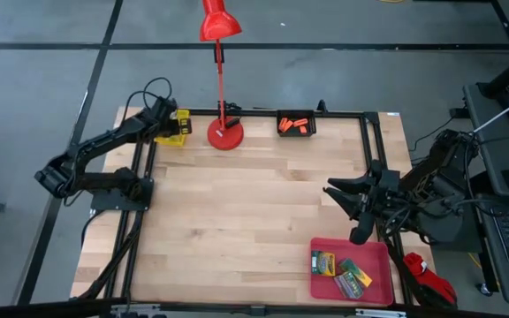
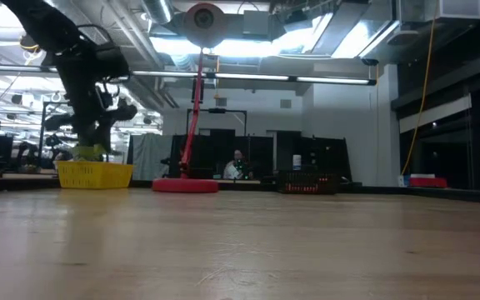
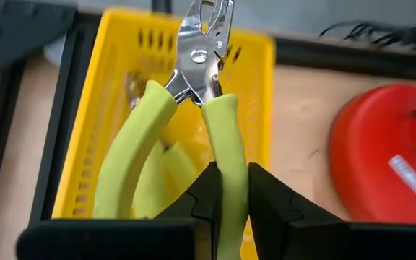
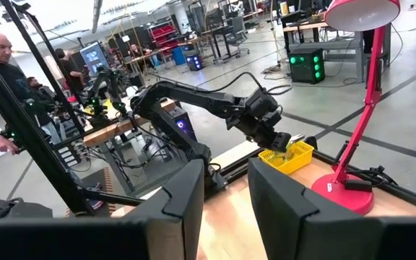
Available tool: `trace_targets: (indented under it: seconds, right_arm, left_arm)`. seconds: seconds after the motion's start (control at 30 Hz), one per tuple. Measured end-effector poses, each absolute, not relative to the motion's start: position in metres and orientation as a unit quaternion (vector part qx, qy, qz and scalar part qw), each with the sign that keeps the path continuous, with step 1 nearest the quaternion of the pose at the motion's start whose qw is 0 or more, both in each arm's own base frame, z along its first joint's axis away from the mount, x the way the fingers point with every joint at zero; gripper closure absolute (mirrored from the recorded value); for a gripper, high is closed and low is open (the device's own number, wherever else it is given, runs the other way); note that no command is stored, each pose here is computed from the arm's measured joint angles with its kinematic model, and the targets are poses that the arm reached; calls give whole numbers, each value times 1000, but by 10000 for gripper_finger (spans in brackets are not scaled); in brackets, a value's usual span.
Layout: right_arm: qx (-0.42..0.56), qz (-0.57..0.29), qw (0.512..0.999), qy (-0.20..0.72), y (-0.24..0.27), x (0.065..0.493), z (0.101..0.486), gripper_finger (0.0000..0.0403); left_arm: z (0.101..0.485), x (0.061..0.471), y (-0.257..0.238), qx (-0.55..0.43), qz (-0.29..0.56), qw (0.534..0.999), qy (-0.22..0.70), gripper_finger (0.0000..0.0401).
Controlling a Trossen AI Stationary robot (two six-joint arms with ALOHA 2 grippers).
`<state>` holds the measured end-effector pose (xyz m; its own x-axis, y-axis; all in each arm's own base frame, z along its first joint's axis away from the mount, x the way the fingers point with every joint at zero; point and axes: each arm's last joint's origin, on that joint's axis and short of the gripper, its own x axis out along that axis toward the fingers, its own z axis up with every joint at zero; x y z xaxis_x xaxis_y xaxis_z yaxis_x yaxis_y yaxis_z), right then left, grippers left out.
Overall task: Pick & Place School Supplies
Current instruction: Put the green hole punch into the yellow bin, then return to Home Position
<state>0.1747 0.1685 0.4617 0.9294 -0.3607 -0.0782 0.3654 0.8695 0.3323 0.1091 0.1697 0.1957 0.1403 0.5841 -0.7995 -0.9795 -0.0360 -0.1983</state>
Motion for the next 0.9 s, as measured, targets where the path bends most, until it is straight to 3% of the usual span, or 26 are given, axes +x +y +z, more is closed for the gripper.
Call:
trace_targets:
  seconds: [0.6,0.9]
  right_arm:
    - [179,-187,966,7,170,173,461,291]
    - [179,-187,966,7,170,173,461,291]
  left_arm:
    - [170,102,159,-397,604,631,281,361]
    - [174,106,164,-397,593,654,251,262]
